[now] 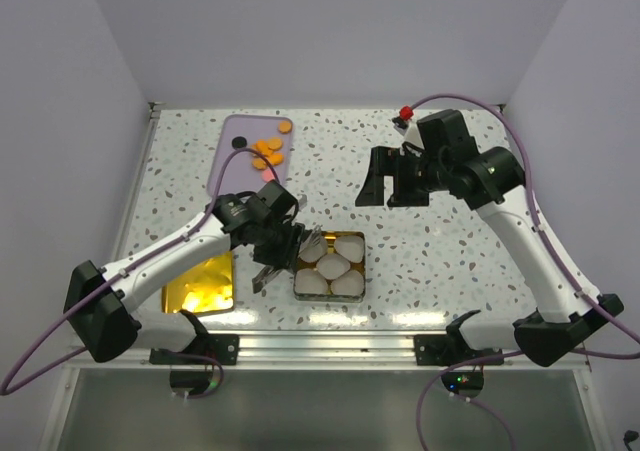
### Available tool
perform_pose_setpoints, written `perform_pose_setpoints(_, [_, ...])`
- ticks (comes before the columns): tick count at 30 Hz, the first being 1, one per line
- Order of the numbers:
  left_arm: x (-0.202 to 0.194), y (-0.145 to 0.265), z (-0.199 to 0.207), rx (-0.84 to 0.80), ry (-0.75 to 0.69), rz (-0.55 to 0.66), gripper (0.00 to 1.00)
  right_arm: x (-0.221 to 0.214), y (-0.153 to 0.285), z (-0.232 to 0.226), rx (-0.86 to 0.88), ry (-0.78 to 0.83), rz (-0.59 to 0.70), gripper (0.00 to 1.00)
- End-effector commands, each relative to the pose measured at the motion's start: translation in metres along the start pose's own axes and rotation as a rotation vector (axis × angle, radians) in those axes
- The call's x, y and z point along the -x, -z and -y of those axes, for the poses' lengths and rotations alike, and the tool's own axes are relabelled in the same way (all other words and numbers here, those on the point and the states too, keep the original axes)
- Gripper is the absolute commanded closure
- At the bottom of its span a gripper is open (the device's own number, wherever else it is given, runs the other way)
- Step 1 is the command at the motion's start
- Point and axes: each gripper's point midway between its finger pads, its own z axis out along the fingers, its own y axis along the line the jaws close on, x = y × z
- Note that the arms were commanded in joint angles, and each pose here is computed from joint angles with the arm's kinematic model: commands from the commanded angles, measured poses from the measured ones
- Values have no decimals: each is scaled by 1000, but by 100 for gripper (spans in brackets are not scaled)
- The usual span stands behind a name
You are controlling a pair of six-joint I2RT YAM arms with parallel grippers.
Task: Pack the cookies
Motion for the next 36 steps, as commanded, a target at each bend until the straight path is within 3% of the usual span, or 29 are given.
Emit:
perform_pose_setpoints(1, [17, 10, 10, -25, -29, 61, 49, 7, 1, -2, 13, 20, 29, 14])
perform_pose_setpoints(13, [19, 14, 12, -27, -33, 66, 46, 5, 3, -2, 14, 22, 31, 13])
perform_pose_setpoints(25, [64, 61, 12, 42, -53, 192, 46, 1, 6, 1, 1, 31, 23, 13])
perform_pose_setpoints(36, [139, 67, -64, 193, 114, 281, 50, -2, 9, 5, -17, 27, 14, 13])
